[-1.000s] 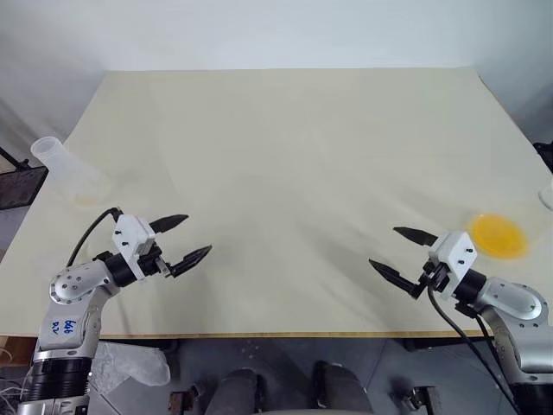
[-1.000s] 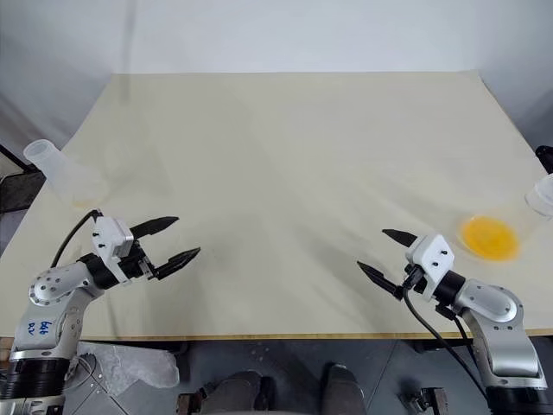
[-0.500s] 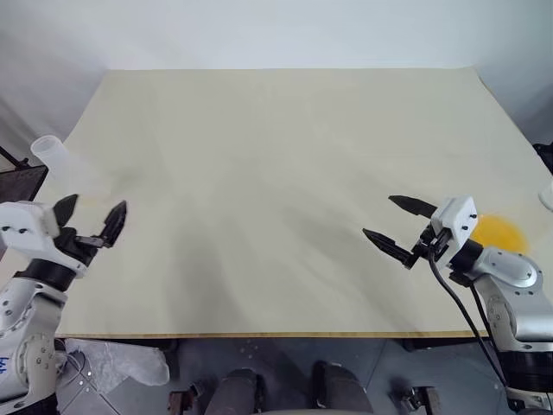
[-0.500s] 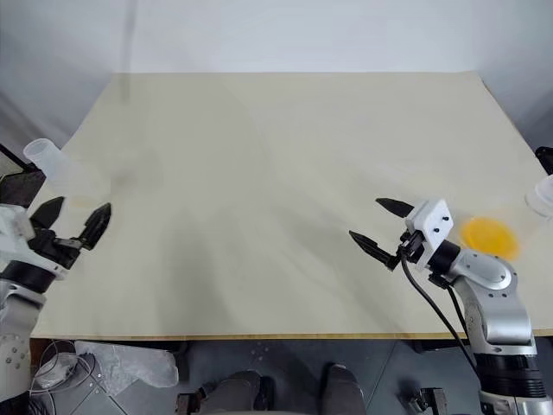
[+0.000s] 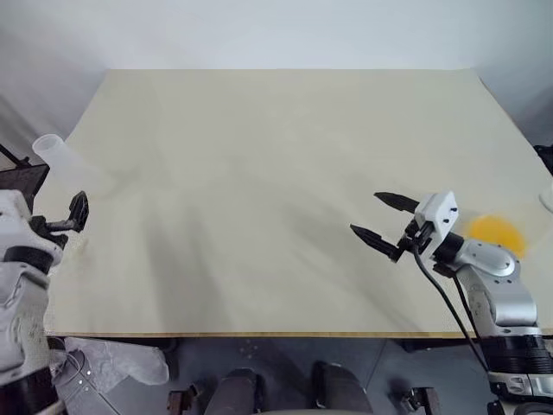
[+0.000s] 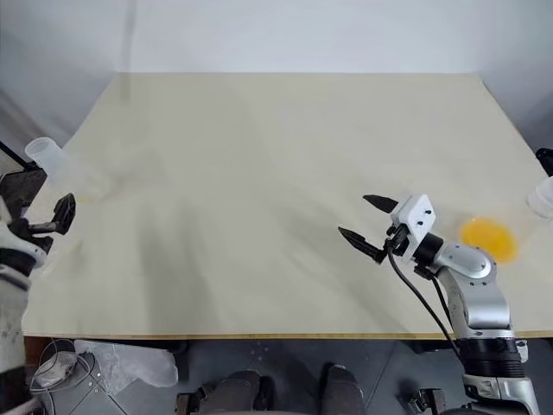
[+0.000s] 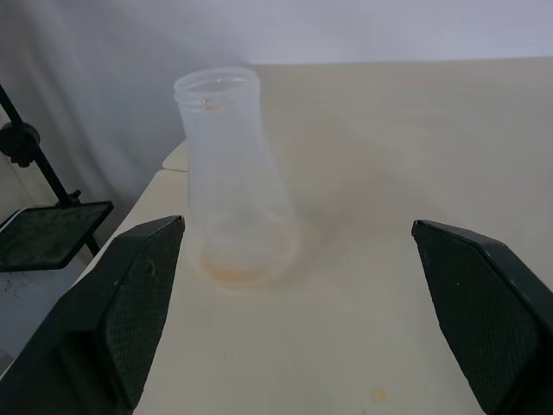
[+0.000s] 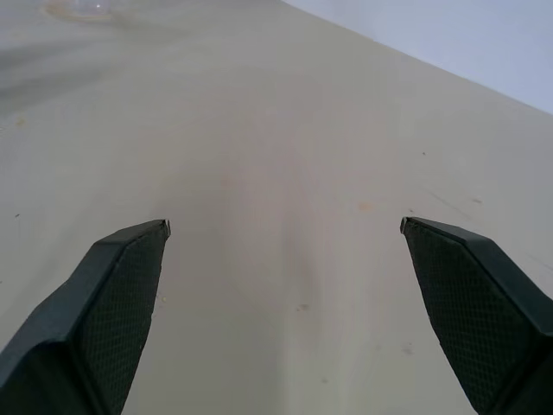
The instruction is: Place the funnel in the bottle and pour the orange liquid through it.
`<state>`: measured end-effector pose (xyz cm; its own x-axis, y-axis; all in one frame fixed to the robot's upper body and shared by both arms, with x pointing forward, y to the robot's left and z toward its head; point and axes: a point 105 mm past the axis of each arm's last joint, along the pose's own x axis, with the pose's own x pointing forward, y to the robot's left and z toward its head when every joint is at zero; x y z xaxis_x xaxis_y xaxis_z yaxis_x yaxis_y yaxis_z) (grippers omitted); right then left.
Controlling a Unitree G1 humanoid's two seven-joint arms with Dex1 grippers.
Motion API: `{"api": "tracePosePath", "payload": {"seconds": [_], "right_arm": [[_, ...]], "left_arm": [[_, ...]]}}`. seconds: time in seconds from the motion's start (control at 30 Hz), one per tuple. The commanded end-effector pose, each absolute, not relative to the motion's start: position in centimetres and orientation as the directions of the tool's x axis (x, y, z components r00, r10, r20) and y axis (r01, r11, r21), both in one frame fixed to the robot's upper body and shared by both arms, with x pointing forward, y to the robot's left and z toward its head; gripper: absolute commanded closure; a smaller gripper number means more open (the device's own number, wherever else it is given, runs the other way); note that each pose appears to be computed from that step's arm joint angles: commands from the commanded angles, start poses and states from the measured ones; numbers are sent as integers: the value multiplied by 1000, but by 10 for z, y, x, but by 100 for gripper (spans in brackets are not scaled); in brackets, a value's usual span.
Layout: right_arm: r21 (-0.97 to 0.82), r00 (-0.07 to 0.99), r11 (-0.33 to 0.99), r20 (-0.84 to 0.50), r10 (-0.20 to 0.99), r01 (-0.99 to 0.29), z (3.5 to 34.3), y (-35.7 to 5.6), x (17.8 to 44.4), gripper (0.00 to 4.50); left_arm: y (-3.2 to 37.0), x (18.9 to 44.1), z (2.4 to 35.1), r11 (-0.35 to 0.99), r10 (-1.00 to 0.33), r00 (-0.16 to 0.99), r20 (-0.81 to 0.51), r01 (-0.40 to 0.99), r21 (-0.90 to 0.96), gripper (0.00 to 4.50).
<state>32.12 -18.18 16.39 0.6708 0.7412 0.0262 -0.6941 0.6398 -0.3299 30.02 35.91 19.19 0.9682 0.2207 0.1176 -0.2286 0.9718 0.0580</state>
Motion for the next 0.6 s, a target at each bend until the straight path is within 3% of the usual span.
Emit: {"api": "tracePosePath", "payload": {"seconds": [0.03,0.3,0.6], "right_arm": [[-359,677,651,67,733,-669,173,-183,317,1],[-350,715,689,72,695,-634,169,-186,307,1],[-345,751,726,82,655,-595,166,-191,301,1]], "left_arm": [[367,317,206,963,229,962,152,-247,113,0],[383,358,218,944,283,946,160,-304,127,0],[387,364,217,927,342,927,157,-360,107,0]]}}
